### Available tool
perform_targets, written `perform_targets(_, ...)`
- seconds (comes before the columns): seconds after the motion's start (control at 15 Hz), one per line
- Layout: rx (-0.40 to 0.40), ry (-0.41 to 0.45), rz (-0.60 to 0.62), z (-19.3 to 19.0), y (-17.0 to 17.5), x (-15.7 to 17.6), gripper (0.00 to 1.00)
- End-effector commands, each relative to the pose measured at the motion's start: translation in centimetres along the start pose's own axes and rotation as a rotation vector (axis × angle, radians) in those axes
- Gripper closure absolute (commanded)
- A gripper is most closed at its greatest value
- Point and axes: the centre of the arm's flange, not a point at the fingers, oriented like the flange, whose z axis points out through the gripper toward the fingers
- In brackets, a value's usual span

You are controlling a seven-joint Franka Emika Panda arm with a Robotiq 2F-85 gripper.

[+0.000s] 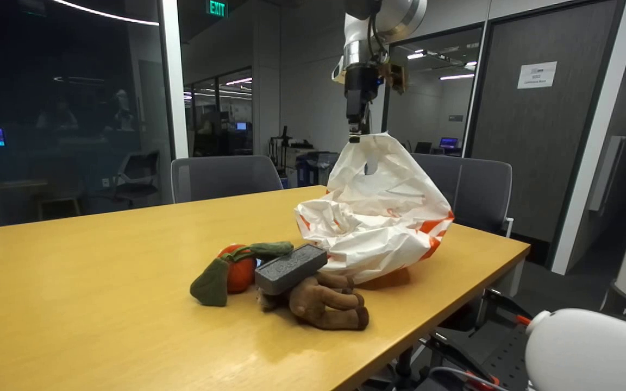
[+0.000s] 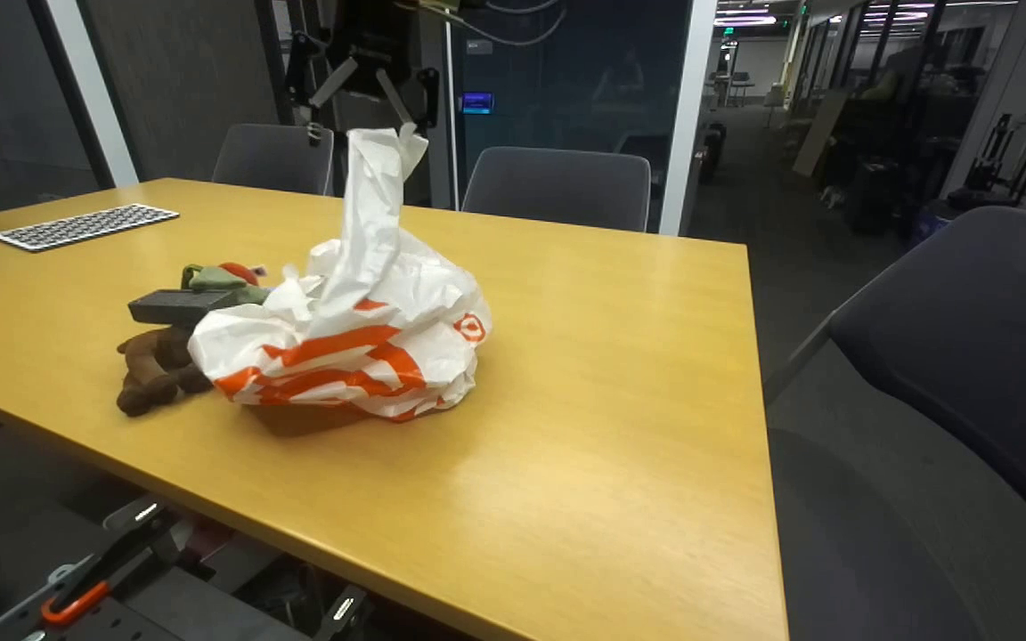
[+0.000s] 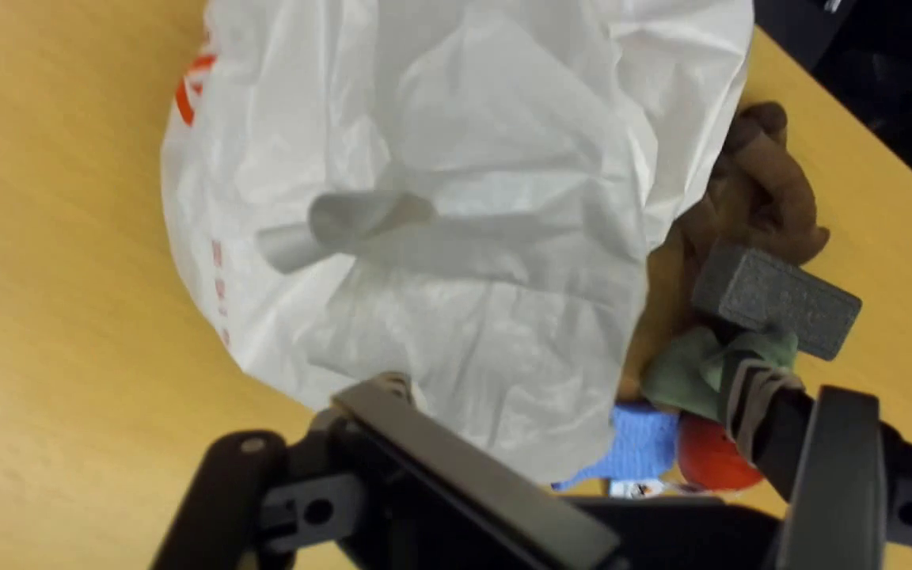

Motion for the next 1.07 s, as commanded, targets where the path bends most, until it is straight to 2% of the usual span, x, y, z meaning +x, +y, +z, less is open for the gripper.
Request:
perform_targets(0.0,0.024,-0.182,0.099,-0.3,1.8,-2.3,0.00)
perform_targets(0.07,0.030,-0.242,0.117,-0.4,2.1,-2.9,0.00)
perform_targets(0.13,-0.023,-0.237,0.076,-1.2,2.1,-3.2,0.00)
perform_targets(0.2,-0.113,-0.188,0.062,-2.3,2.3,-3.0,0.00)
perform_targets(0.27,-0.167,-0.193,0.037,-3.6,2.3,-3.0,0.00)
perform_targets(0.33,-0.176,-0.232,0.028,-4.6,2.4,-3.3,0.00)
perform_targets(0.4,-0.127,-0.308,0.037,-5.0,2.4,-4.0,0.00)
perform_targets(0.47,-0.112,-0.339,0.046,-5.0,2.4,-4.7,0.00)
perform_targets(0.53,-0.055,-0.388,0.050,-4.8,2.3,-5.5,0.00)
perform_targets(0.67,-0.034,-0.472,0.096,-4.2,1.4,-6.8,0.00)
perform_targets(0.8,0.021,-0.565,0.059,-3.8,0.4,-8.2,0.00)
perform_targets(1.0,0.116,-0.622,-0.002,-1.8,0.0,-9.2,0.00)
